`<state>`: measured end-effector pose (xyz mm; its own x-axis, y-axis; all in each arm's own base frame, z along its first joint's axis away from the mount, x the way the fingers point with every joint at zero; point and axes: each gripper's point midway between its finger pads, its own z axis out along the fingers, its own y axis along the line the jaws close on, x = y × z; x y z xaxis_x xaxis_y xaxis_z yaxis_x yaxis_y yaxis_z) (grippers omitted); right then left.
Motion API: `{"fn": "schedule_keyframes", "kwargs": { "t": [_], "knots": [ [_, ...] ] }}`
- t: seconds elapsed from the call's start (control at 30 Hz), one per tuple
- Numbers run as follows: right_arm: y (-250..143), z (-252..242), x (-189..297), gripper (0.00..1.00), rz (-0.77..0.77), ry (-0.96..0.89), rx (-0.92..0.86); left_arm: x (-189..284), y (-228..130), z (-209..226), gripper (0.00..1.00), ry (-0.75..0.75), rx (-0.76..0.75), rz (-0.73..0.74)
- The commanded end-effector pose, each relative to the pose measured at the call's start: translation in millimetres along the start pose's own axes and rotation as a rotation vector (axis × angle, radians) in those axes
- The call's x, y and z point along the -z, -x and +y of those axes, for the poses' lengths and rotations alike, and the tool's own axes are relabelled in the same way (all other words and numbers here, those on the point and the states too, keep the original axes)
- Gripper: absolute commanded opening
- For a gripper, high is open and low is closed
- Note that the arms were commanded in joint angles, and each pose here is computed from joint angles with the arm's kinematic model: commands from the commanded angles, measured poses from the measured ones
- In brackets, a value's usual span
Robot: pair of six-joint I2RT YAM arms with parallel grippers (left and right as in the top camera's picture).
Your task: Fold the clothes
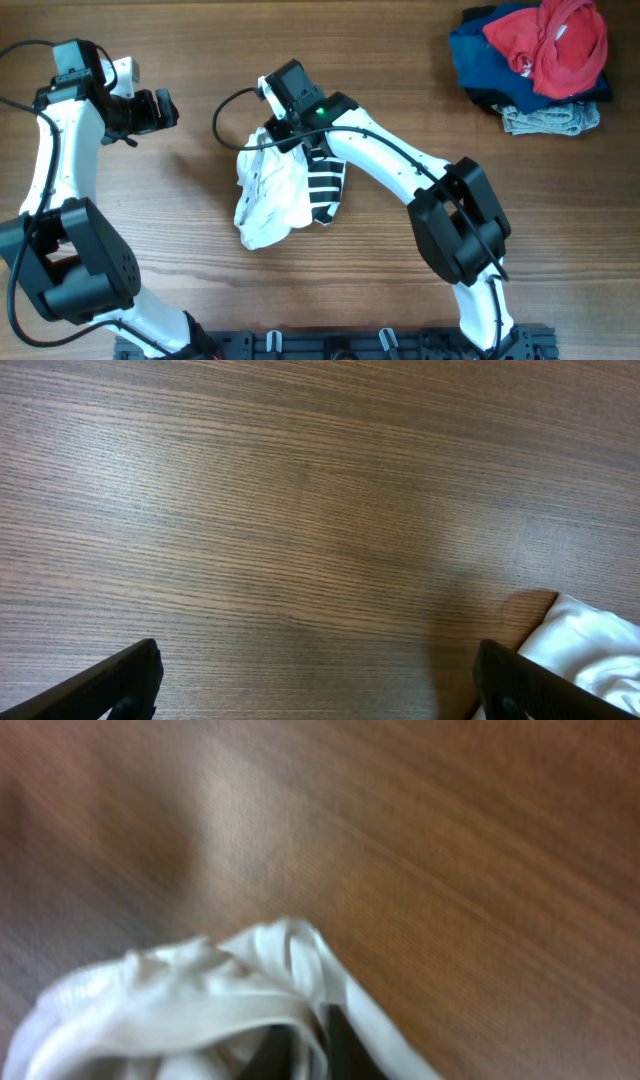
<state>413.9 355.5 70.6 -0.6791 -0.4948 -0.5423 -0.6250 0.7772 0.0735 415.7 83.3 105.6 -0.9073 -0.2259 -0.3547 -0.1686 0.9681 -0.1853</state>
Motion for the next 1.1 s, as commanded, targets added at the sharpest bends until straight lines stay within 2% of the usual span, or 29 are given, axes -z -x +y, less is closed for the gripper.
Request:
{"fn": "schedule_keyframes", "kwargs": {
  "t": [0.0,0.3,0.43,0.47,0.5,0.57,0.6,0.63,0.77,0.9,0.97,1.03,1.07],
  "knots": [
    [14,8,-4,0.04,-0.052,0.039,0.032,10,10,-3,1.0,-0.005,0.002,-0.038],
    [96,46,36,0.04,-0.29,0.234,-0.02,10,10,-3,1.0,-0.005,0.003,-0.037],
    [106,49,30,0.05,-0.331,0.257,-0.074,10,10,-3,1.0,-0.005,0.003,-0.036],
    [105,49,27,0.17,-0.331,0.257,-0.074,10,10,-3,1.0,-0.005,0.003,-0.037],
    [100,50,23,0.56,-0.312,0.256,-0.072,10,10,-3,1.0,-0.005,0.003,-0.037],
    [88,46,20,0.93,-0.257,0.242,-0.077,10,10,-3,1.0,-0.005,0.003,-0.036],
    [85,43,22,0.99,-0.243,0.238,-0.084,10,10,-3,1.0,-0.005,0.003,-0.036],
    [82,40,24,1.0,-0.226,0.232,-0.091,10,10,-3,1.0,-0.005,0.003,-0.036],
    [62,24,48,0.99,-0.124,0.205,-0.141,10,10,-3,1.0,-0.005,0.003,-0.036],
    [18,13,67,1.0,0.065,0.191,-0.252,10,10,-3,1.0,-0.005,0.003,-0.036],
    [1,15,64,0.73,0.131,0.199,-0.25,10,10,-3,1.0,-0.005,0.003,-0.036],
    [-17,22,55,0.15,0.178,0.199,-0.243,10,10,-3,1.0,-0.005,0.003,-0.036],
    [-24,24,52,0.04,0.195,0.2,-0.241,10,10,-3,1.0,-0.005,0.003,-0.036]
  ]
}}
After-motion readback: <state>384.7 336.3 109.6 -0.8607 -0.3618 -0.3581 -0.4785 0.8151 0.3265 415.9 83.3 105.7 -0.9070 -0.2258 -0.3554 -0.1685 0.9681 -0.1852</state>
